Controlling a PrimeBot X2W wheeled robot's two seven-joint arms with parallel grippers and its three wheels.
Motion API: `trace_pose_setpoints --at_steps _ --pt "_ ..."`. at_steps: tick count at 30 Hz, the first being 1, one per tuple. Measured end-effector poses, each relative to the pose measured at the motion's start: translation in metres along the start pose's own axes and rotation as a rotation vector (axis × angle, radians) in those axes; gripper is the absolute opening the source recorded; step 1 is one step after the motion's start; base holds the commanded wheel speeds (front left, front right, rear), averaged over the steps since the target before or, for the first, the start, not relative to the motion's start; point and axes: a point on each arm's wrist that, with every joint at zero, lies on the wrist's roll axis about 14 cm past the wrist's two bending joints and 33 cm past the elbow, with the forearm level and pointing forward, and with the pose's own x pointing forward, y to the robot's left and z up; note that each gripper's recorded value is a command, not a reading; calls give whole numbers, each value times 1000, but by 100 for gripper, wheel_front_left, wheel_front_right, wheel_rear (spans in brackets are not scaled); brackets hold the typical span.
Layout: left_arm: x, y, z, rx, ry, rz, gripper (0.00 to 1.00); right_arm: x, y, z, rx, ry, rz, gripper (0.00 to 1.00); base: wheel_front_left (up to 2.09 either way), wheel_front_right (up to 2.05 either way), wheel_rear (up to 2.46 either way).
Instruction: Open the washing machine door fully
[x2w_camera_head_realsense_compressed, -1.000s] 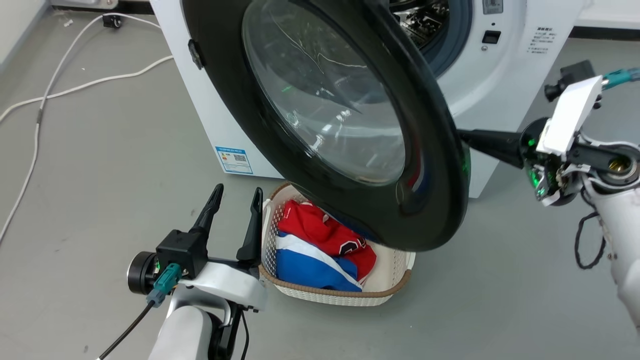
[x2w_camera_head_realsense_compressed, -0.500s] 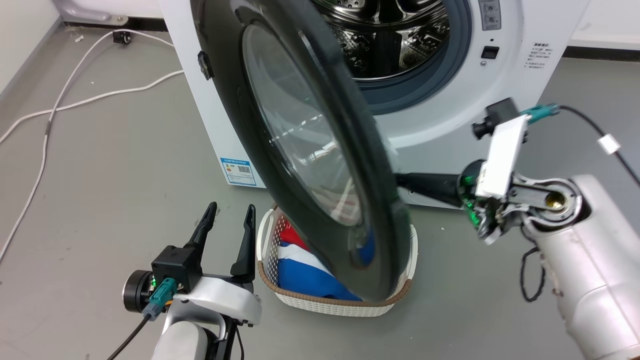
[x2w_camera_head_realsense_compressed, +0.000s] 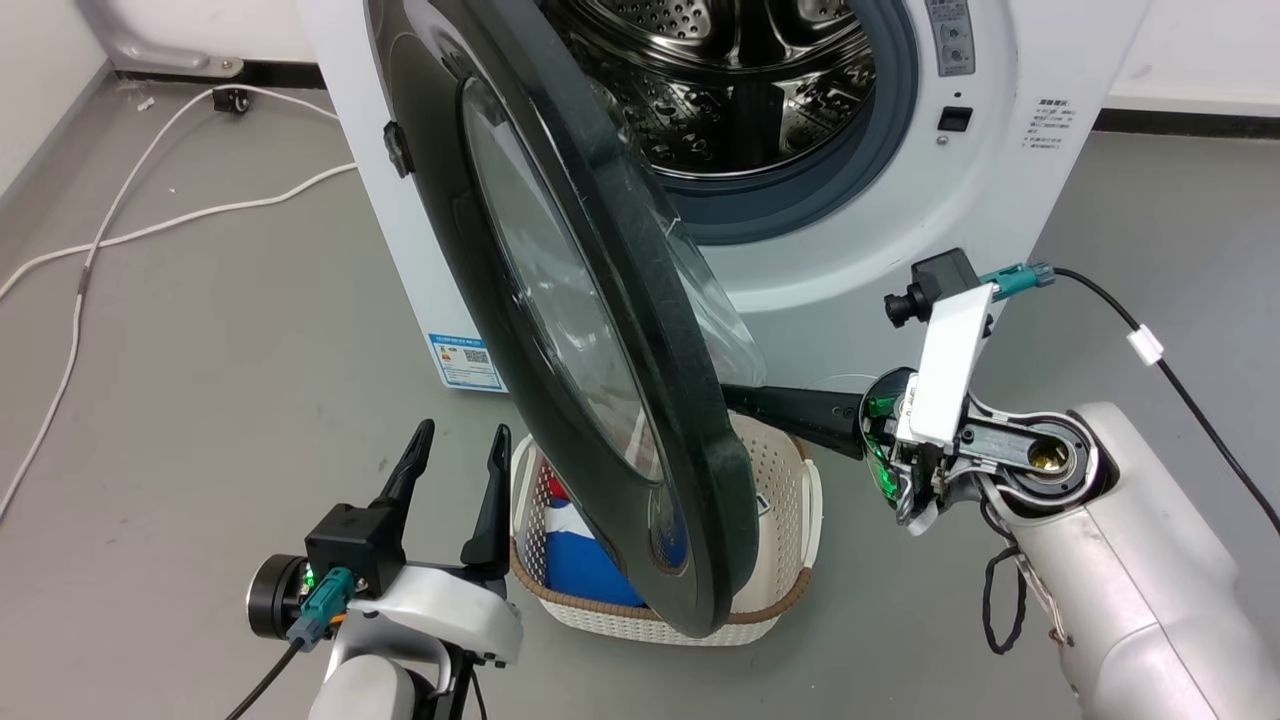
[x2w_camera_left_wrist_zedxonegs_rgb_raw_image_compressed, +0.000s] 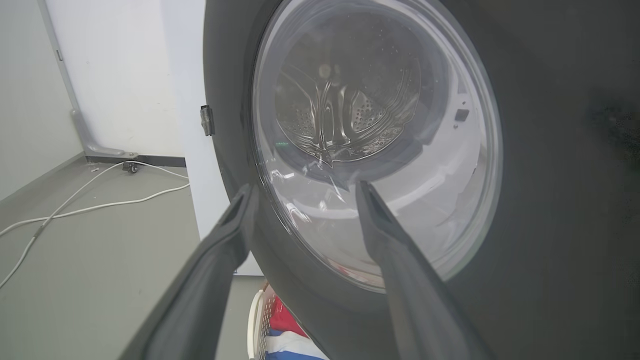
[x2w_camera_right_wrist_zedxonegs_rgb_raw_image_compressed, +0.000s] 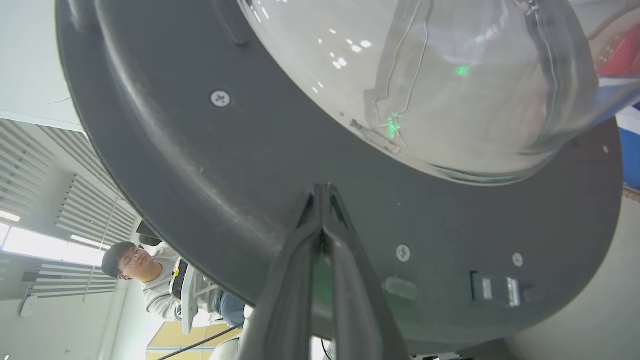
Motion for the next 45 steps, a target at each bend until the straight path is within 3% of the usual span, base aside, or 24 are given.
trace_pose_setpoints --at_steps 5,13,18,27,28,29,30,31,35,41,45 --pt "-1 -2 1 -2 -1 -8 100 -10 5 17 0 -139 21 0 0 0 0" --pt "-4 -6 -1 -6 5 -17 100 -63 -5 59 -12 -541 -9 0 0 0 0" --pt "-5 -9 0 -8 3 -24 100 -118 -27 71 -96 -791 -129 0 0 0 0" --pt "-5 -13 -2 -14 6 -33 100 -213 -74 50 -197 -1117 -371 0 0 0 0" --pt "-5 -13 -2 -15 5 -32 100 -223 -77 47 -226 -1146 -402 34 0 0 0" --pt "-4 -12 -2 -15 5 -31 100 -232 -79 44 -244 -1174 -426 46 0 0 0" --pt "-4 -12 -1 -15 5 -30 100 -241 -80 42 -252 -1207 -437 96 0 0 0" --pt "-4 -12 -2 -16 6 -28 100 -246 -80 38 -269 -1227 -452 100 0 0 0" --pt "-6 -11 -4 -19 12 -26 100 -266 -76 30 -422 -1259 -546 100 0 0 0" --pt "-5 -12 -3 -23 9 -26 100 -289 -43 32 -786 -1269 -702 100 0 0 0" --pt "-6 -11 -3 -22 7 -23 100 -281 -30 26 -958 -1196 -799 100 0 0 0"
